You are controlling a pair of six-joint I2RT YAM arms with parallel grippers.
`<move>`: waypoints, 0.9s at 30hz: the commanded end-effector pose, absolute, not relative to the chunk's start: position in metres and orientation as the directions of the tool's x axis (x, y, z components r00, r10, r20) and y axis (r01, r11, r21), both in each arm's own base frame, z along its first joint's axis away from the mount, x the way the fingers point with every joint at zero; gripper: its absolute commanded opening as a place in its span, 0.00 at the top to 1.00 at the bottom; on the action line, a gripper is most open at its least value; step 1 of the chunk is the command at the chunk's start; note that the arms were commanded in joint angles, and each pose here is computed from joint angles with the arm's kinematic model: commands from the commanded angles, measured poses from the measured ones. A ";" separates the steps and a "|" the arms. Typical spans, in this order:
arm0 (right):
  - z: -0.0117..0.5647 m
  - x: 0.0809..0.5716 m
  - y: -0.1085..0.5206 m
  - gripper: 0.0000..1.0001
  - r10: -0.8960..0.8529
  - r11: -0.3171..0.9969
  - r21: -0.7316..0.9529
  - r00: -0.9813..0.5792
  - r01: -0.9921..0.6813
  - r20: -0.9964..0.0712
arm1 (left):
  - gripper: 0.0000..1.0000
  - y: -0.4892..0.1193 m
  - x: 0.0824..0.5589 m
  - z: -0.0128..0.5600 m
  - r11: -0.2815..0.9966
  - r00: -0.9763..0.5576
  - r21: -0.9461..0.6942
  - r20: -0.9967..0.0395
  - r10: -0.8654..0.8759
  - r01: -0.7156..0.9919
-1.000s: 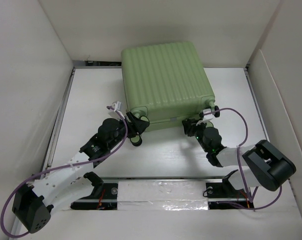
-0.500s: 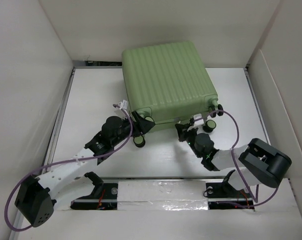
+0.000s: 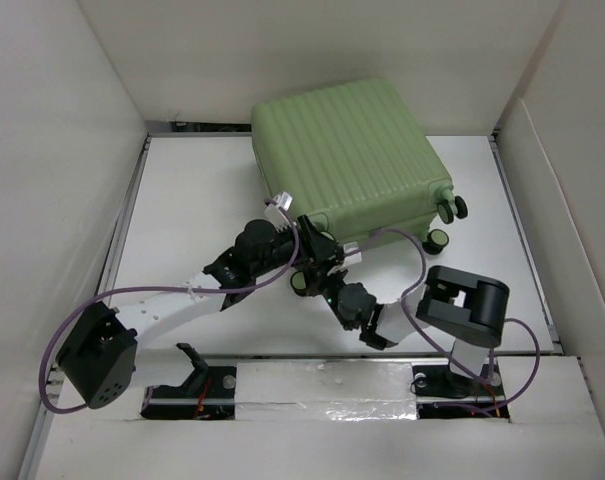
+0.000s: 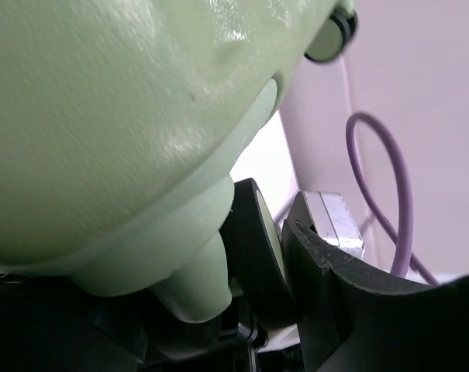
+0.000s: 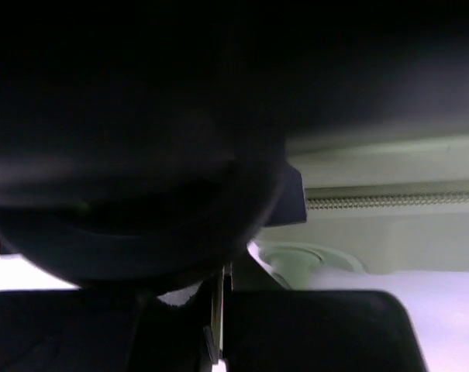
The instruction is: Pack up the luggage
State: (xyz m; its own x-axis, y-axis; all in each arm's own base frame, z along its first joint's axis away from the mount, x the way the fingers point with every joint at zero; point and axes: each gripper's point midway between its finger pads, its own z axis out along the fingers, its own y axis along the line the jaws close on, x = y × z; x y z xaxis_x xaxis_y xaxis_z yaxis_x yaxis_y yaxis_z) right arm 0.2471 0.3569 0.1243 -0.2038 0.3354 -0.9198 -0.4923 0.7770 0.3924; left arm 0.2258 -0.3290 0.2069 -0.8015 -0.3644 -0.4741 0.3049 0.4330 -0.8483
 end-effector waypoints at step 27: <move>0.123 0.147 0.330 0.89 0.508 0.523 0.614 -0.362 -0.591 -0.781 | 0.79 -0.197 0.223 0.283 0.675 -0.293 -0.661 -0.750 -0.593 0.327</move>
